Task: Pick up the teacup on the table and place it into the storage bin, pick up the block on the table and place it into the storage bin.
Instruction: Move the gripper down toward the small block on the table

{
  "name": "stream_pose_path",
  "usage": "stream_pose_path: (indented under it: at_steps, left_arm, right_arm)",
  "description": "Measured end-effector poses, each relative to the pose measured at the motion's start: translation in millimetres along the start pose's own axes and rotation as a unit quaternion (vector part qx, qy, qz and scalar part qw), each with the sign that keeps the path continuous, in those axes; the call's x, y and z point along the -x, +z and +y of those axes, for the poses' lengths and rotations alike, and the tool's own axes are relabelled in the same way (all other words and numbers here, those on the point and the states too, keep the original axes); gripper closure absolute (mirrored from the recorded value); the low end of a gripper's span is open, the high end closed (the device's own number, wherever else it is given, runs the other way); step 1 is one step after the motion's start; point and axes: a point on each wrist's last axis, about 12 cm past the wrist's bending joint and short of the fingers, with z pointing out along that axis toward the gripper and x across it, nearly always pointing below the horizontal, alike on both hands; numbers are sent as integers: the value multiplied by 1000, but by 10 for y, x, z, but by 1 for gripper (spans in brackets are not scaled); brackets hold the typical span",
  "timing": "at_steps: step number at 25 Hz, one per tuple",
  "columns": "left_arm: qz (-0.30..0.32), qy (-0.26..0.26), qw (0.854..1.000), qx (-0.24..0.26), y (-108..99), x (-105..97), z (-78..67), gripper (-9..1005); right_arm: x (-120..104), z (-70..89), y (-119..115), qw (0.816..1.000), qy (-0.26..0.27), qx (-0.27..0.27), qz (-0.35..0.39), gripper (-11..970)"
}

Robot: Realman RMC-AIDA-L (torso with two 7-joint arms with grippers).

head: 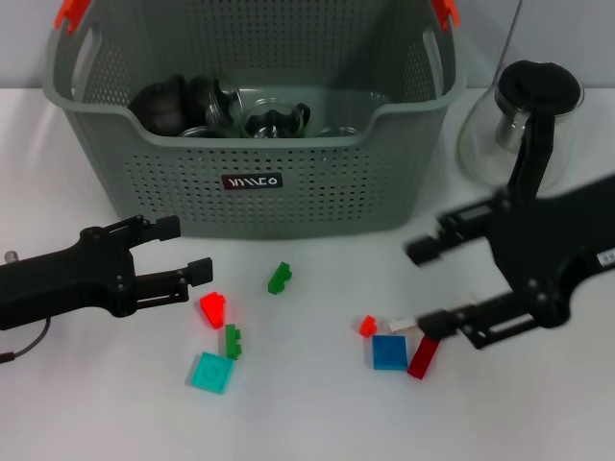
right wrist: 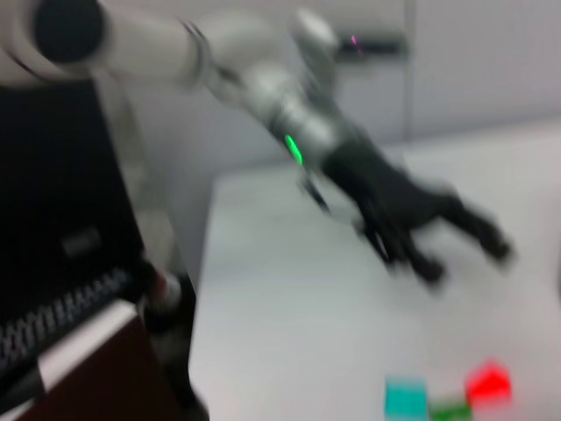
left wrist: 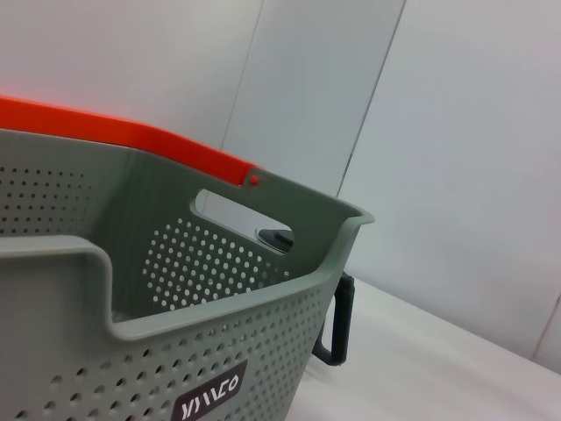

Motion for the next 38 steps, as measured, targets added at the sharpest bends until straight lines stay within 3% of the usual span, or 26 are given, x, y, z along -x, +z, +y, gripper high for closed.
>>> stream_pose_path:
  at_steps: [6, 11, 17, 24, 38]
  left_arm:
    - [0, 0, 1000, 1, 0, 0, 2, 114]
    - [1, 1, 1000, 4, 1, -5, 9, 114]
    - [0, 0, 1000, 6, 3, -18, 10, 115]
    - [1, 1, 1000, 9, 1, -26, 14, 115]
    - [-1, 2, 1000, 8, 15, -15, 19, 115]
  right_arm:
    - [-283, -108, -8, 983, 124, -54, 127, 215]
    - [-316, -282, 56, 955, 183, -117, 202, 214]
    - [-355, -560, 309, 919, 244, -169, 261, 215]
    - [-405, -758, 599, 888, 255, -206, 323, 214]
    - [-482, -821, 928, 879, 228, -225, 352, 276]
